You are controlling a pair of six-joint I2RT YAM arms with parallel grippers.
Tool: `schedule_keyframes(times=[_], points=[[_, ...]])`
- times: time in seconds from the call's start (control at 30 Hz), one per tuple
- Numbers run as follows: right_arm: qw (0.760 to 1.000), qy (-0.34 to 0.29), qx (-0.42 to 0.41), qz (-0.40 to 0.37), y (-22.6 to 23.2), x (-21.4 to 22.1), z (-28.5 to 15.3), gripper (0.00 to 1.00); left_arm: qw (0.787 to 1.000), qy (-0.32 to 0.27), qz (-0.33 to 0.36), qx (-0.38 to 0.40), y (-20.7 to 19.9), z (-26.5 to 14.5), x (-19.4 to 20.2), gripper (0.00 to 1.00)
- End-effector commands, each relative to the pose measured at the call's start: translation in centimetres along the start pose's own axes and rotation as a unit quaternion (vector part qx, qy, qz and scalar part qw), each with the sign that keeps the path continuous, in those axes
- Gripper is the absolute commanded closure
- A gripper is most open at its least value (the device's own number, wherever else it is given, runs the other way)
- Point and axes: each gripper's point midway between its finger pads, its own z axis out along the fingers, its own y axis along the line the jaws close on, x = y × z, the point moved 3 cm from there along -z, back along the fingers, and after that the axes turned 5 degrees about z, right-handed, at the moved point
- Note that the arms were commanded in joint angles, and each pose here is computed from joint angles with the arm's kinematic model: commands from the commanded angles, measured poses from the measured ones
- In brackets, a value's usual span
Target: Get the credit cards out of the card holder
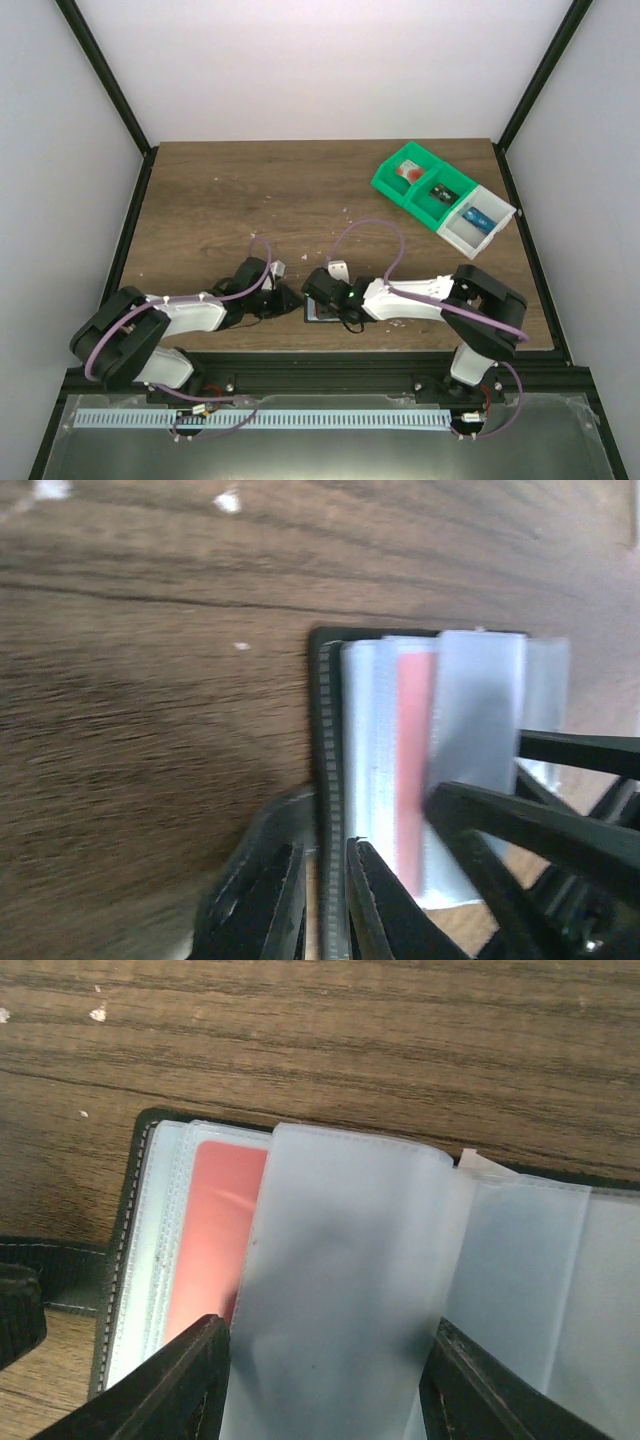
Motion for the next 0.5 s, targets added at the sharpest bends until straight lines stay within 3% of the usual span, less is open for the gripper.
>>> schedule_keyframes(times=[0.0, 0.47], points=[[1.0, -0.01, 0.017, -0.004, -0.9, 0.1, -0.5, 0.47, 0.999, 0.009, 0.006, -0.049, 2.0, 0.6, 0.5, 0.85], [0.999, -0.023, 0.031, 0.002, -2.0, -0.2, -1.6, 0.45, 0.996, 0.012, 0.005, -0.09, 3.8, 0.8, 1.1, 0.86]])
